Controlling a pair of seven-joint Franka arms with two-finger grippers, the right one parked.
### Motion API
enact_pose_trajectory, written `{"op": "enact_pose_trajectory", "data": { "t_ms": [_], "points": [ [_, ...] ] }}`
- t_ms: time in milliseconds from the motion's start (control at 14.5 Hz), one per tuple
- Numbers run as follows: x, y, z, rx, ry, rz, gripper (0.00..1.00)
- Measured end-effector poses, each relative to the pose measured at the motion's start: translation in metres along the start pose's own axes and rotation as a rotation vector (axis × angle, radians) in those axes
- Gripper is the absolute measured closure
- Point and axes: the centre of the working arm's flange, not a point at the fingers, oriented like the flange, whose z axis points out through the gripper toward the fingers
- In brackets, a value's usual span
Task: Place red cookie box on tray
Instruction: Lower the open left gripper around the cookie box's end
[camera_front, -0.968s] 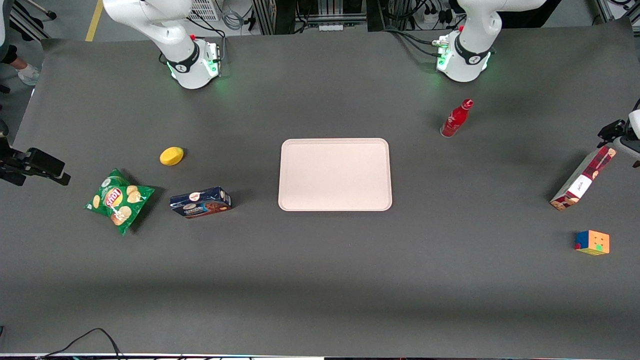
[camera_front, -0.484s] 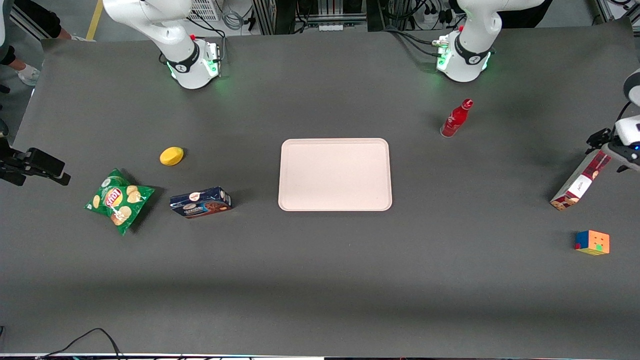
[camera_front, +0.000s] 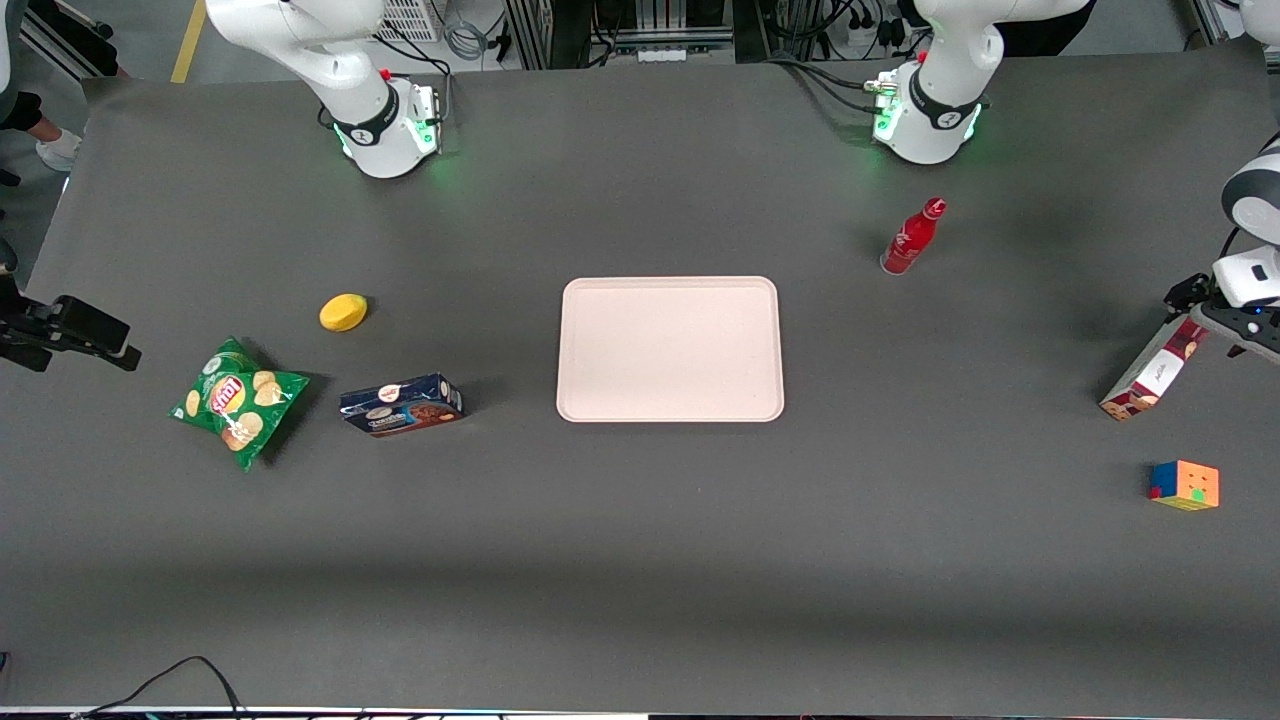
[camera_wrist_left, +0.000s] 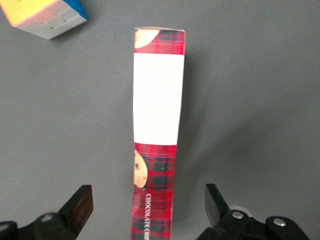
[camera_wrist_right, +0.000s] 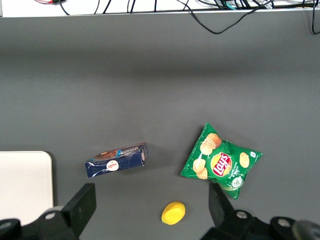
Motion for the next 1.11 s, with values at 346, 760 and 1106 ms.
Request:
{"op": "enact_pose_trajectory", "data": {
  "t_ms": [346, 760, 1106],
  "points": [
    [-0.008, 0.010, 0.026, -0.049, 0.019, 0.026, 0.00],
    [-0.012, 0.008, 0.040, -0.024, 0.006, 0.018, 0.00],
    [-0.014, 0.012, 0.060, -0.035, 0.011, -0.033, 0.04]
  ]
}}
